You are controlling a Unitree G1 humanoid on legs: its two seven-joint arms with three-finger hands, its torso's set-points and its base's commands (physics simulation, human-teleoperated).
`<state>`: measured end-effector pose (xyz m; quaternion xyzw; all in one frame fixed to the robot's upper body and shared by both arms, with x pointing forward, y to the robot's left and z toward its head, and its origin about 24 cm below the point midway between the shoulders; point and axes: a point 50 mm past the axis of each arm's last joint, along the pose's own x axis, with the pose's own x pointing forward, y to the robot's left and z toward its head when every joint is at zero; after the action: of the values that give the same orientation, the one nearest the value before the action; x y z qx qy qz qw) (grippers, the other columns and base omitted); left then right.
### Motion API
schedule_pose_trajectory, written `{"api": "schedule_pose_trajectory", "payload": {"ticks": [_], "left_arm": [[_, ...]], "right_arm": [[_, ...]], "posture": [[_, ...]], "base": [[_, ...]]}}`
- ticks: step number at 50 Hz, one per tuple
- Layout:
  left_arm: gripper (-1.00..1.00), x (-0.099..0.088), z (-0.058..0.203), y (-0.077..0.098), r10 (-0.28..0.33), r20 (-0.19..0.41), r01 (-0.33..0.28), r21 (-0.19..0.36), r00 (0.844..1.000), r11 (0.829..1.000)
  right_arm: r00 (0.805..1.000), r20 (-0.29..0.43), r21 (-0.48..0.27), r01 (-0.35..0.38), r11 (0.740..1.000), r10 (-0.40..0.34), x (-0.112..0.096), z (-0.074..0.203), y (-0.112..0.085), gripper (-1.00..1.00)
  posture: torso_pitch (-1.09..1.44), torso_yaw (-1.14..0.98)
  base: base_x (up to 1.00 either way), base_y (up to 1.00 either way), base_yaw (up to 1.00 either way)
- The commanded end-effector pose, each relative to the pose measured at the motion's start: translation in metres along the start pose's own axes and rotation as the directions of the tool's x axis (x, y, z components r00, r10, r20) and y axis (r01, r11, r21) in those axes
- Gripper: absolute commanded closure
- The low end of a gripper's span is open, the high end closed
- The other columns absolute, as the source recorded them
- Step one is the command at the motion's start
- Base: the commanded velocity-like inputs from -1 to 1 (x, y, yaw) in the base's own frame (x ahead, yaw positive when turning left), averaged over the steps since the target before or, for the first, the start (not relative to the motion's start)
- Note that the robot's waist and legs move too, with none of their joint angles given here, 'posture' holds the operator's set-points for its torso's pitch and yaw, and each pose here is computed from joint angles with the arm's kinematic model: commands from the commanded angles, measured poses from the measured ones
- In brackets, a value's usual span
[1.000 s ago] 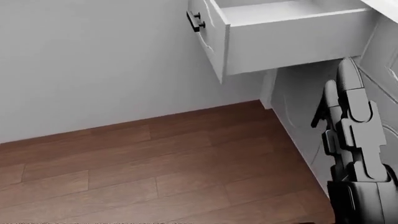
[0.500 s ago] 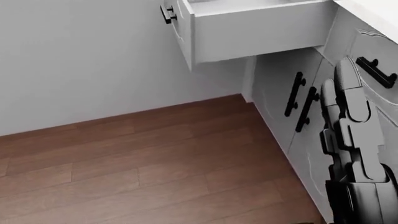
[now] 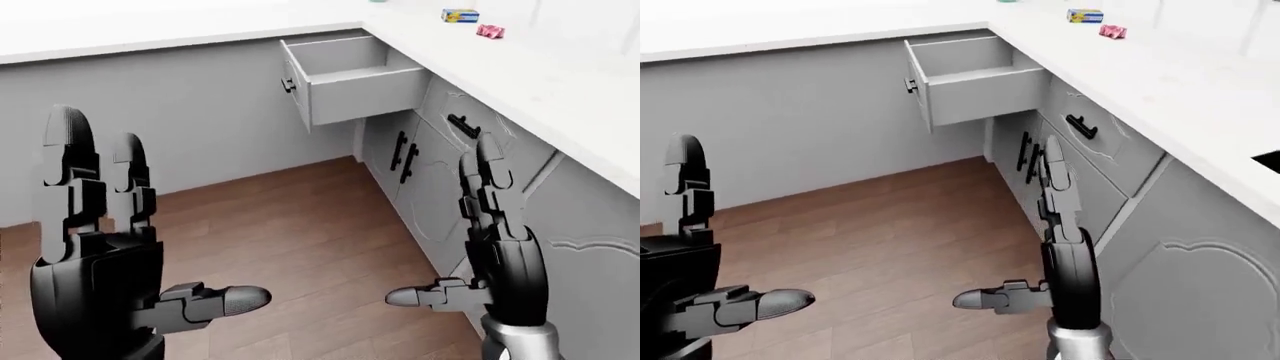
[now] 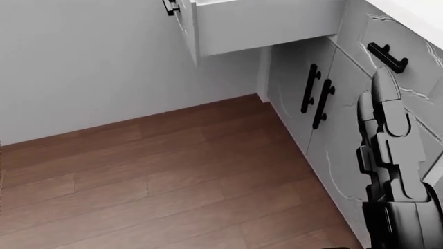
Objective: Close the left drawer.
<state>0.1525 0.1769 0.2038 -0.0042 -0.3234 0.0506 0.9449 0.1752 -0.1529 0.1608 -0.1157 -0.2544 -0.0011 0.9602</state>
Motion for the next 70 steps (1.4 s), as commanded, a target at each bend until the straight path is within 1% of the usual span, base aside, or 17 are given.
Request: {"api": "schedule_pose_trajectory", "payload": {"ticks": [1, 21, 70], "left_arm": [[-1.00, 0.0005, 0.0133, -0.0003, -0.005, 0.081, 0.004, 0.006, 0.997, 1.000], [-1.00, 0.0005, 0.0130, -0.0003, -0.002, 0.080, 0.001, 0.008, 0.997, 1.000], [-1.00, 0.0010, 0.0130, -0.0011, -0.004, 0.080, 0.004, 0.006, 0.997, 1.000]], "right_arm": [[0.996, 0.088, 0.004, 0.005, 1.000, -0.005, 0.0021, 0.0144, -0.0002, -1.00], [0.996, 0.087, 0.003, 0.010, 1.000, -0.010, 0.0022, 0.0142, -0.0009, -1.00], [0.996, 0.084, -0.002, 0.008, 1.000, -0.007, 0.0025, 0.0139, -0.0009, -1.00]], "posture": [[0.00, 0.00], [0.00, 0.00], [0.00, 0.00]], "base": [[0.12, 0.00, 0.00], [0.12, 0.00, 0.00], [0.24, 0.00, 0.00]]}}
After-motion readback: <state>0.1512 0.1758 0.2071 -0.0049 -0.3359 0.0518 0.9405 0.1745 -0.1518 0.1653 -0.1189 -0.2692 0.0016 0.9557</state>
